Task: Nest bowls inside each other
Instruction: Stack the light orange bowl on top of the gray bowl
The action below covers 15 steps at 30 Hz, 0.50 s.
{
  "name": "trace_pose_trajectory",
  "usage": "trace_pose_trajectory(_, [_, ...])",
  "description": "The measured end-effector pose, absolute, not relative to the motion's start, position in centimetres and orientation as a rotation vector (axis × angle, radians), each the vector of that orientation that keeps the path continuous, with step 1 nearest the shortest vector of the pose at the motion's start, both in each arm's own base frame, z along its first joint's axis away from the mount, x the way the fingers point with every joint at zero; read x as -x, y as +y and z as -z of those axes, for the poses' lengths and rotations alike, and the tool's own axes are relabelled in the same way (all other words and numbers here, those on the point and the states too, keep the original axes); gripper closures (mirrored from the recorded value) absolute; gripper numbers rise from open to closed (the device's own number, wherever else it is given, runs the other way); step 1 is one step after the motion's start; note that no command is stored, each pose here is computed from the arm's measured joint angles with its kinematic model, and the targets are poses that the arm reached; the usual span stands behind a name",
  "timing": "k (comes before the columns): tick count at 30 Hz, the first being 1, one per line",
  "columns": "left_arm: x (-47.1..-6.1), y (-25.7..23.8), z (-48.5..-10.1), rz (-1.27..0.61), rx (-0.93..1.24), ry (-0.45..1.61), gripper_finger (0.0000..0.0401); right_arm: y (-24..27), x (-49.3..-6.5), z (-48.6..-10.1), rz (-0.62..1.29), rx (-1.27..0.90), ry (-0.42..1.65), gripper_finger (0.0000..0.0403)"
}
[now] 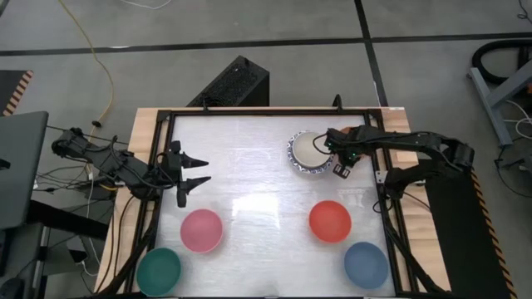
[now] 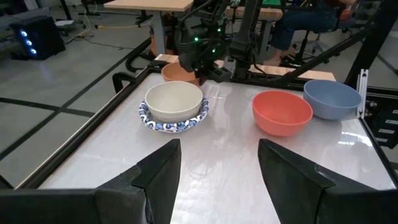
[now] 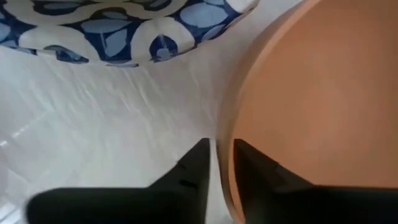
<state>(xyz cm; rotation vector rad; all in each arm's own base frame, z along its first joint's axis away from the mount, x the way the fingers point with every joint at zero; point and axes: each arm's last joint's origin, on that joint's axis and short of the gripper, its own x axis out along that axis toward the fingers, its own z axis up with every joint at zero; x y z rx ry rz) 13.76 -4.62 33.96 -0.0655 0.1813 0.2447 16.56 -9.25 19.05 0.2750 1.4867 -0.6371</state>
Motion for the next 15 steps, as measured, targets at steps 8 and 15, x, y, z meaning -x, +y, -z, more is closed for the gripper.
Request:
trace_pose_trajectory(8, [-13.77, -4.62, -33.96, -0.245, 0.066, 0.181, 0.0197, -9.3, -16.49, -19.06, 0.67, -0.265, 1.489, 0.0388])
trace_pose_trajectory(15, [-13.76, -4.62, -33.96, -0.245, 0.066, 0.181, 0.0197, -9.39, -16.47, -19.24, 0.688, -0.26, 1.486, 0.0396])
